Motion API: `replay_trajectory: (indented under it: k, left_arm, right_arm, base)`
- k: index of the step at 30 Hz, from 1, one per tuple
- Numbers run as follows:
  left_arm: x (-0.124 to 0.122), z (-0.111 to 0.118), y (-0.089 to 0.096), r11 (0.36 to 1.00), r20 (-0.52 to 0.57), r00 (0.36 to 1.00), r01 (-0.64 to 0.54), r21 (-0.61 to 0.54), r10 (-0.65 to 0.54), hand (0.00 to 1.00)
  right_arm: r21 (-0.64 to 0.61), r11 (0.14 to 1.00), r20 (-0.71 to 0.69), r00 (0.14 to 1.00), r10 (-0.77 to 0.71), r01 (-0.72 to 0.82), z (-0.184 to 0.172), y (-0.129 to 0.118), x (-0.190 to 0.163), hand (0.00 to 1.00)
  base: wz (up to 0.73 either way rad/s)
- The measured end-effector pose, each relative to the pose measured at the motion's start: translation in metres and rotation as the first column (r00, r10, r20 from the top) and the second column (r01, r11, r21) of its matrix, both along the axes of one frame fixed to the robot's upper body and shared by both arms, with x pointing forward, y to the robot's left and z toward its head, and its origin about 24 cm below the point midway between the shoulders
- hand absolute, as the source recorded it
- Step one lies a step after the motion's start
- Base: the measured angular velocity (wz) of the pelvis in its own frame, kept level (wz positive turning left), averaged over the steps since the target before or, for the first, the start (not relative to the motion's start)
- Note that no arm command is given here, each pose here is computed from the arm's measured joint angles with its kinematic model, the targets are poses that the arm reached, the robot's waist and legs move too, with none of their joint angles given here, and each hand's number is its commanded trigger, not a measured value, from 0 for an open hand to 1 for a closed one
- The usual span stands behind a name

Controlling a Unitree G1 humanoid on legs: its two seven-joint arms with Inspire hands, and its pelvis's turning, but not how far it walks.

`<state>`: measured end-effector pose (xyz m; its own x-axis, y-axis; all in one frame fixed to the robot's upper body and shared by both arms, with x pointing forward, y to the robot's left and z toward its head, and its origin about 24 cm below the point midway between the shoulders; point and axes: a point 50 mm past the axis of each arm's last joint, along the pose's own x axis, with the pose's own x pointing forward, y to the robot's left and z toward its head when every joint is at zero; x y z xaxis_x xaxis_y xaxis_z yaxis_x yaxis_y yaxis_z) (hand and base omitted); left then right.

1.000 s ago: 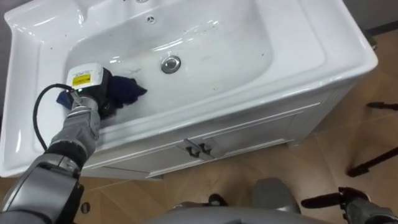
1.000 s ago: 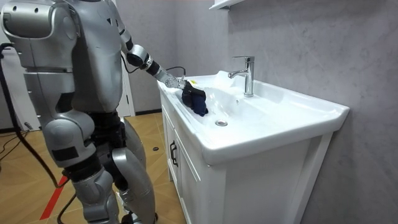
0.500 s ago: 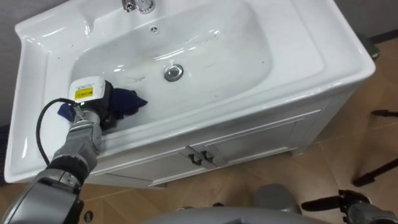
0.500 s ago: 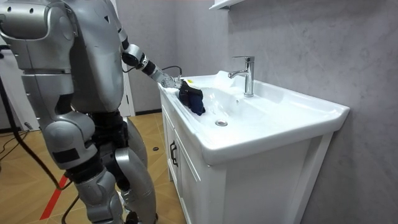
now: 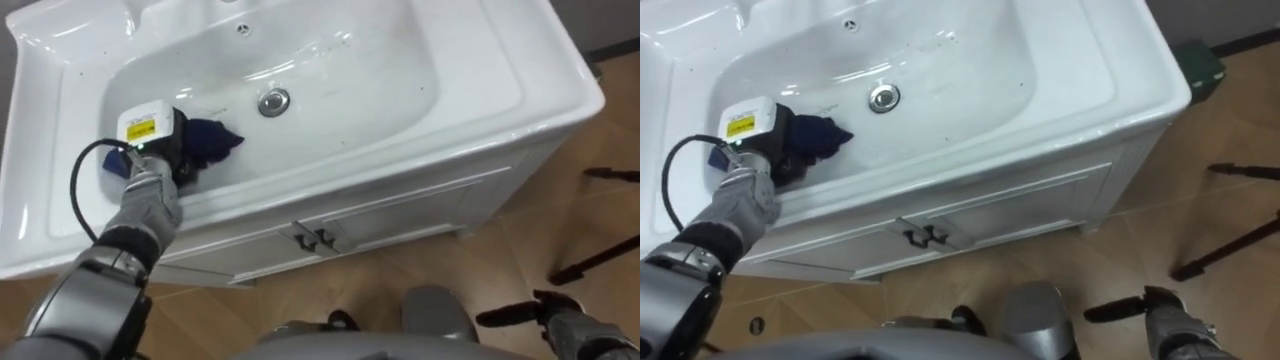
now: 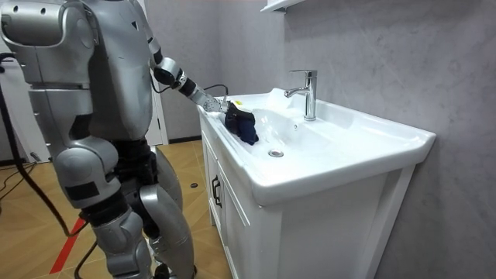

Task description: Wipe basin

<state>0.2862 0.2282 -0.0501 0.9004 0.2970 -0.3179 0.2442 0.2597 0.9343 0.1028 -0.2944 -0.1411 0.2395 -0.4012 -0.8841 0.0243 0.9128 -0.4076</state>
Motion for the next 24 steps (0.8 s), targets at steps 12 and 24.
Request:
replay_trajectory:
  k: [12,24]
  left_arm:
    - [0.043,0.028,-0.048,0.961,0.049,0.999,0.007,-0.278,0.007,1.0]
    - [0.066,0.057,-0.055,0.939,0.147,0.989,0.021,-0.342,0.032,1.0]
  right_arm:
    - [-0.017,0.996,0.027,0.996,0.084,-0.084,-0.001,0.017,0.018,0.0]
    - [-0.039,0.993,0.081,0.99,0.119,-0.116,0.003,0.022,0.034,0.0]
  base:
    - [0.03]
    - [-0.04]
